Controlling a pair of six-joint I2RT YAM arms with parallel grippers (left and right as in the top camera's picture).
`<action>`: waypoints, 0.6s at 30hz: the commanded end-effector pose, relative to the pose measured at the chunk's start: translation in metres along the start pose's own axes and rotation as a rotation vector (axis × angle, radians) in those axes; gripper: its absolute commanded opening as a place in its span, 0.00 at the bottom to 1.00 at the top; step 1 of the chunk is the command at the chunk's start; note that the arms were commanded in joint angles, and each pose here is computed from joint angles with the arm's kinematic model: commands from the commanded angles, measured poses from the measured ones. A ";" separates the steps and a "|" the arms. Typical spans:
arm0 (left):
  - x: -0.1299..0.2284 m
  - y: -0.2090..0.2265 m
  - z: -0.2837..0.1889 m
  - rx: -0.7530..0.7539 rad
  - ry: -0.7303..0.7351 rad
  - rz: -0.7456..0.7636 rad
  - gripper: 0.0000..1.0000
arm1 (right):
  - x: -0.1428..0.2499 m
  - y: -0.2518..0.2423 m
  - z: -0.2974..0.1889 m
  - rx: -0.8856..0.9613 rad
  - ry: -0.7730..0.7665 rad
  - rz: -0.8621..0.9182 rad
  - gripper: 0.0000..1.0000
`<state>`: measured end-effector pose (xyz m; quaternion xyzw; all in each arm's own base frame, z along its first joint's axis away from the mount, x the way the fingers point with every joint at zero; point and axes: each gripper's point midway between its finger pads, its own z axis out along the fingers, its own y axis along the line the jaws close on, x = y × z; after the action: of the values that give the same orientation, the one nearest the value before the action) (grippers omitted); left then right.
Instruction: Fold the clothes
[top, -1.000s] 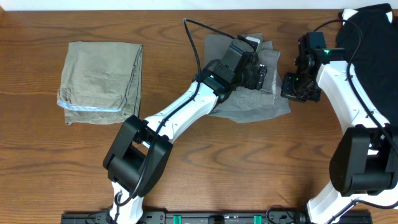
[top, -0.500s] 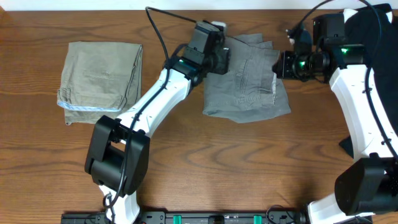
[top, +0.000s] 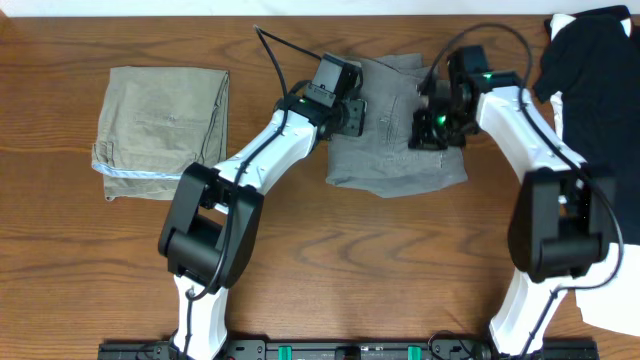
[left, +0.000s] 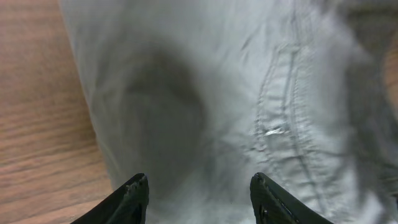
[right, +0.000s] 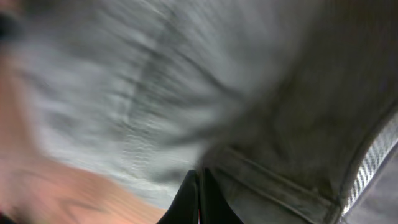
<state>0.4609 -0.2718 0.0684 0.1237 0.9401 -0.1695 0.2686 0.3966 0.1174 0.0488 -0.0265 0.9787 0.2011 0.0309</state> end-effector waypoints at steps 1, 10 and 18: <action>0.003 0.002 0.007 -0.007 0.015 0.009 0.54 | 0.018 -0.030 0.015 0.117 0.091 0.030 0.01; 0.017 0.008 0.023 -0.018 0.054 0.004 0.54 | 0.044 -0.071 0.047 0.234 0.141 0.118 0.01; -0.002 0.000 0.006 -0.002 -0.004 0.011 0.55 | 0.062 -0.080 0.066 0.239 0.144 0.188 0.01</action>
<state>0.4593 -0.2713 0.0416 0.1234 0.9472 -0.1625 0.2475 0.3702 0.0937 -0.0040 0.0214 0.9893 0.1446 0.0005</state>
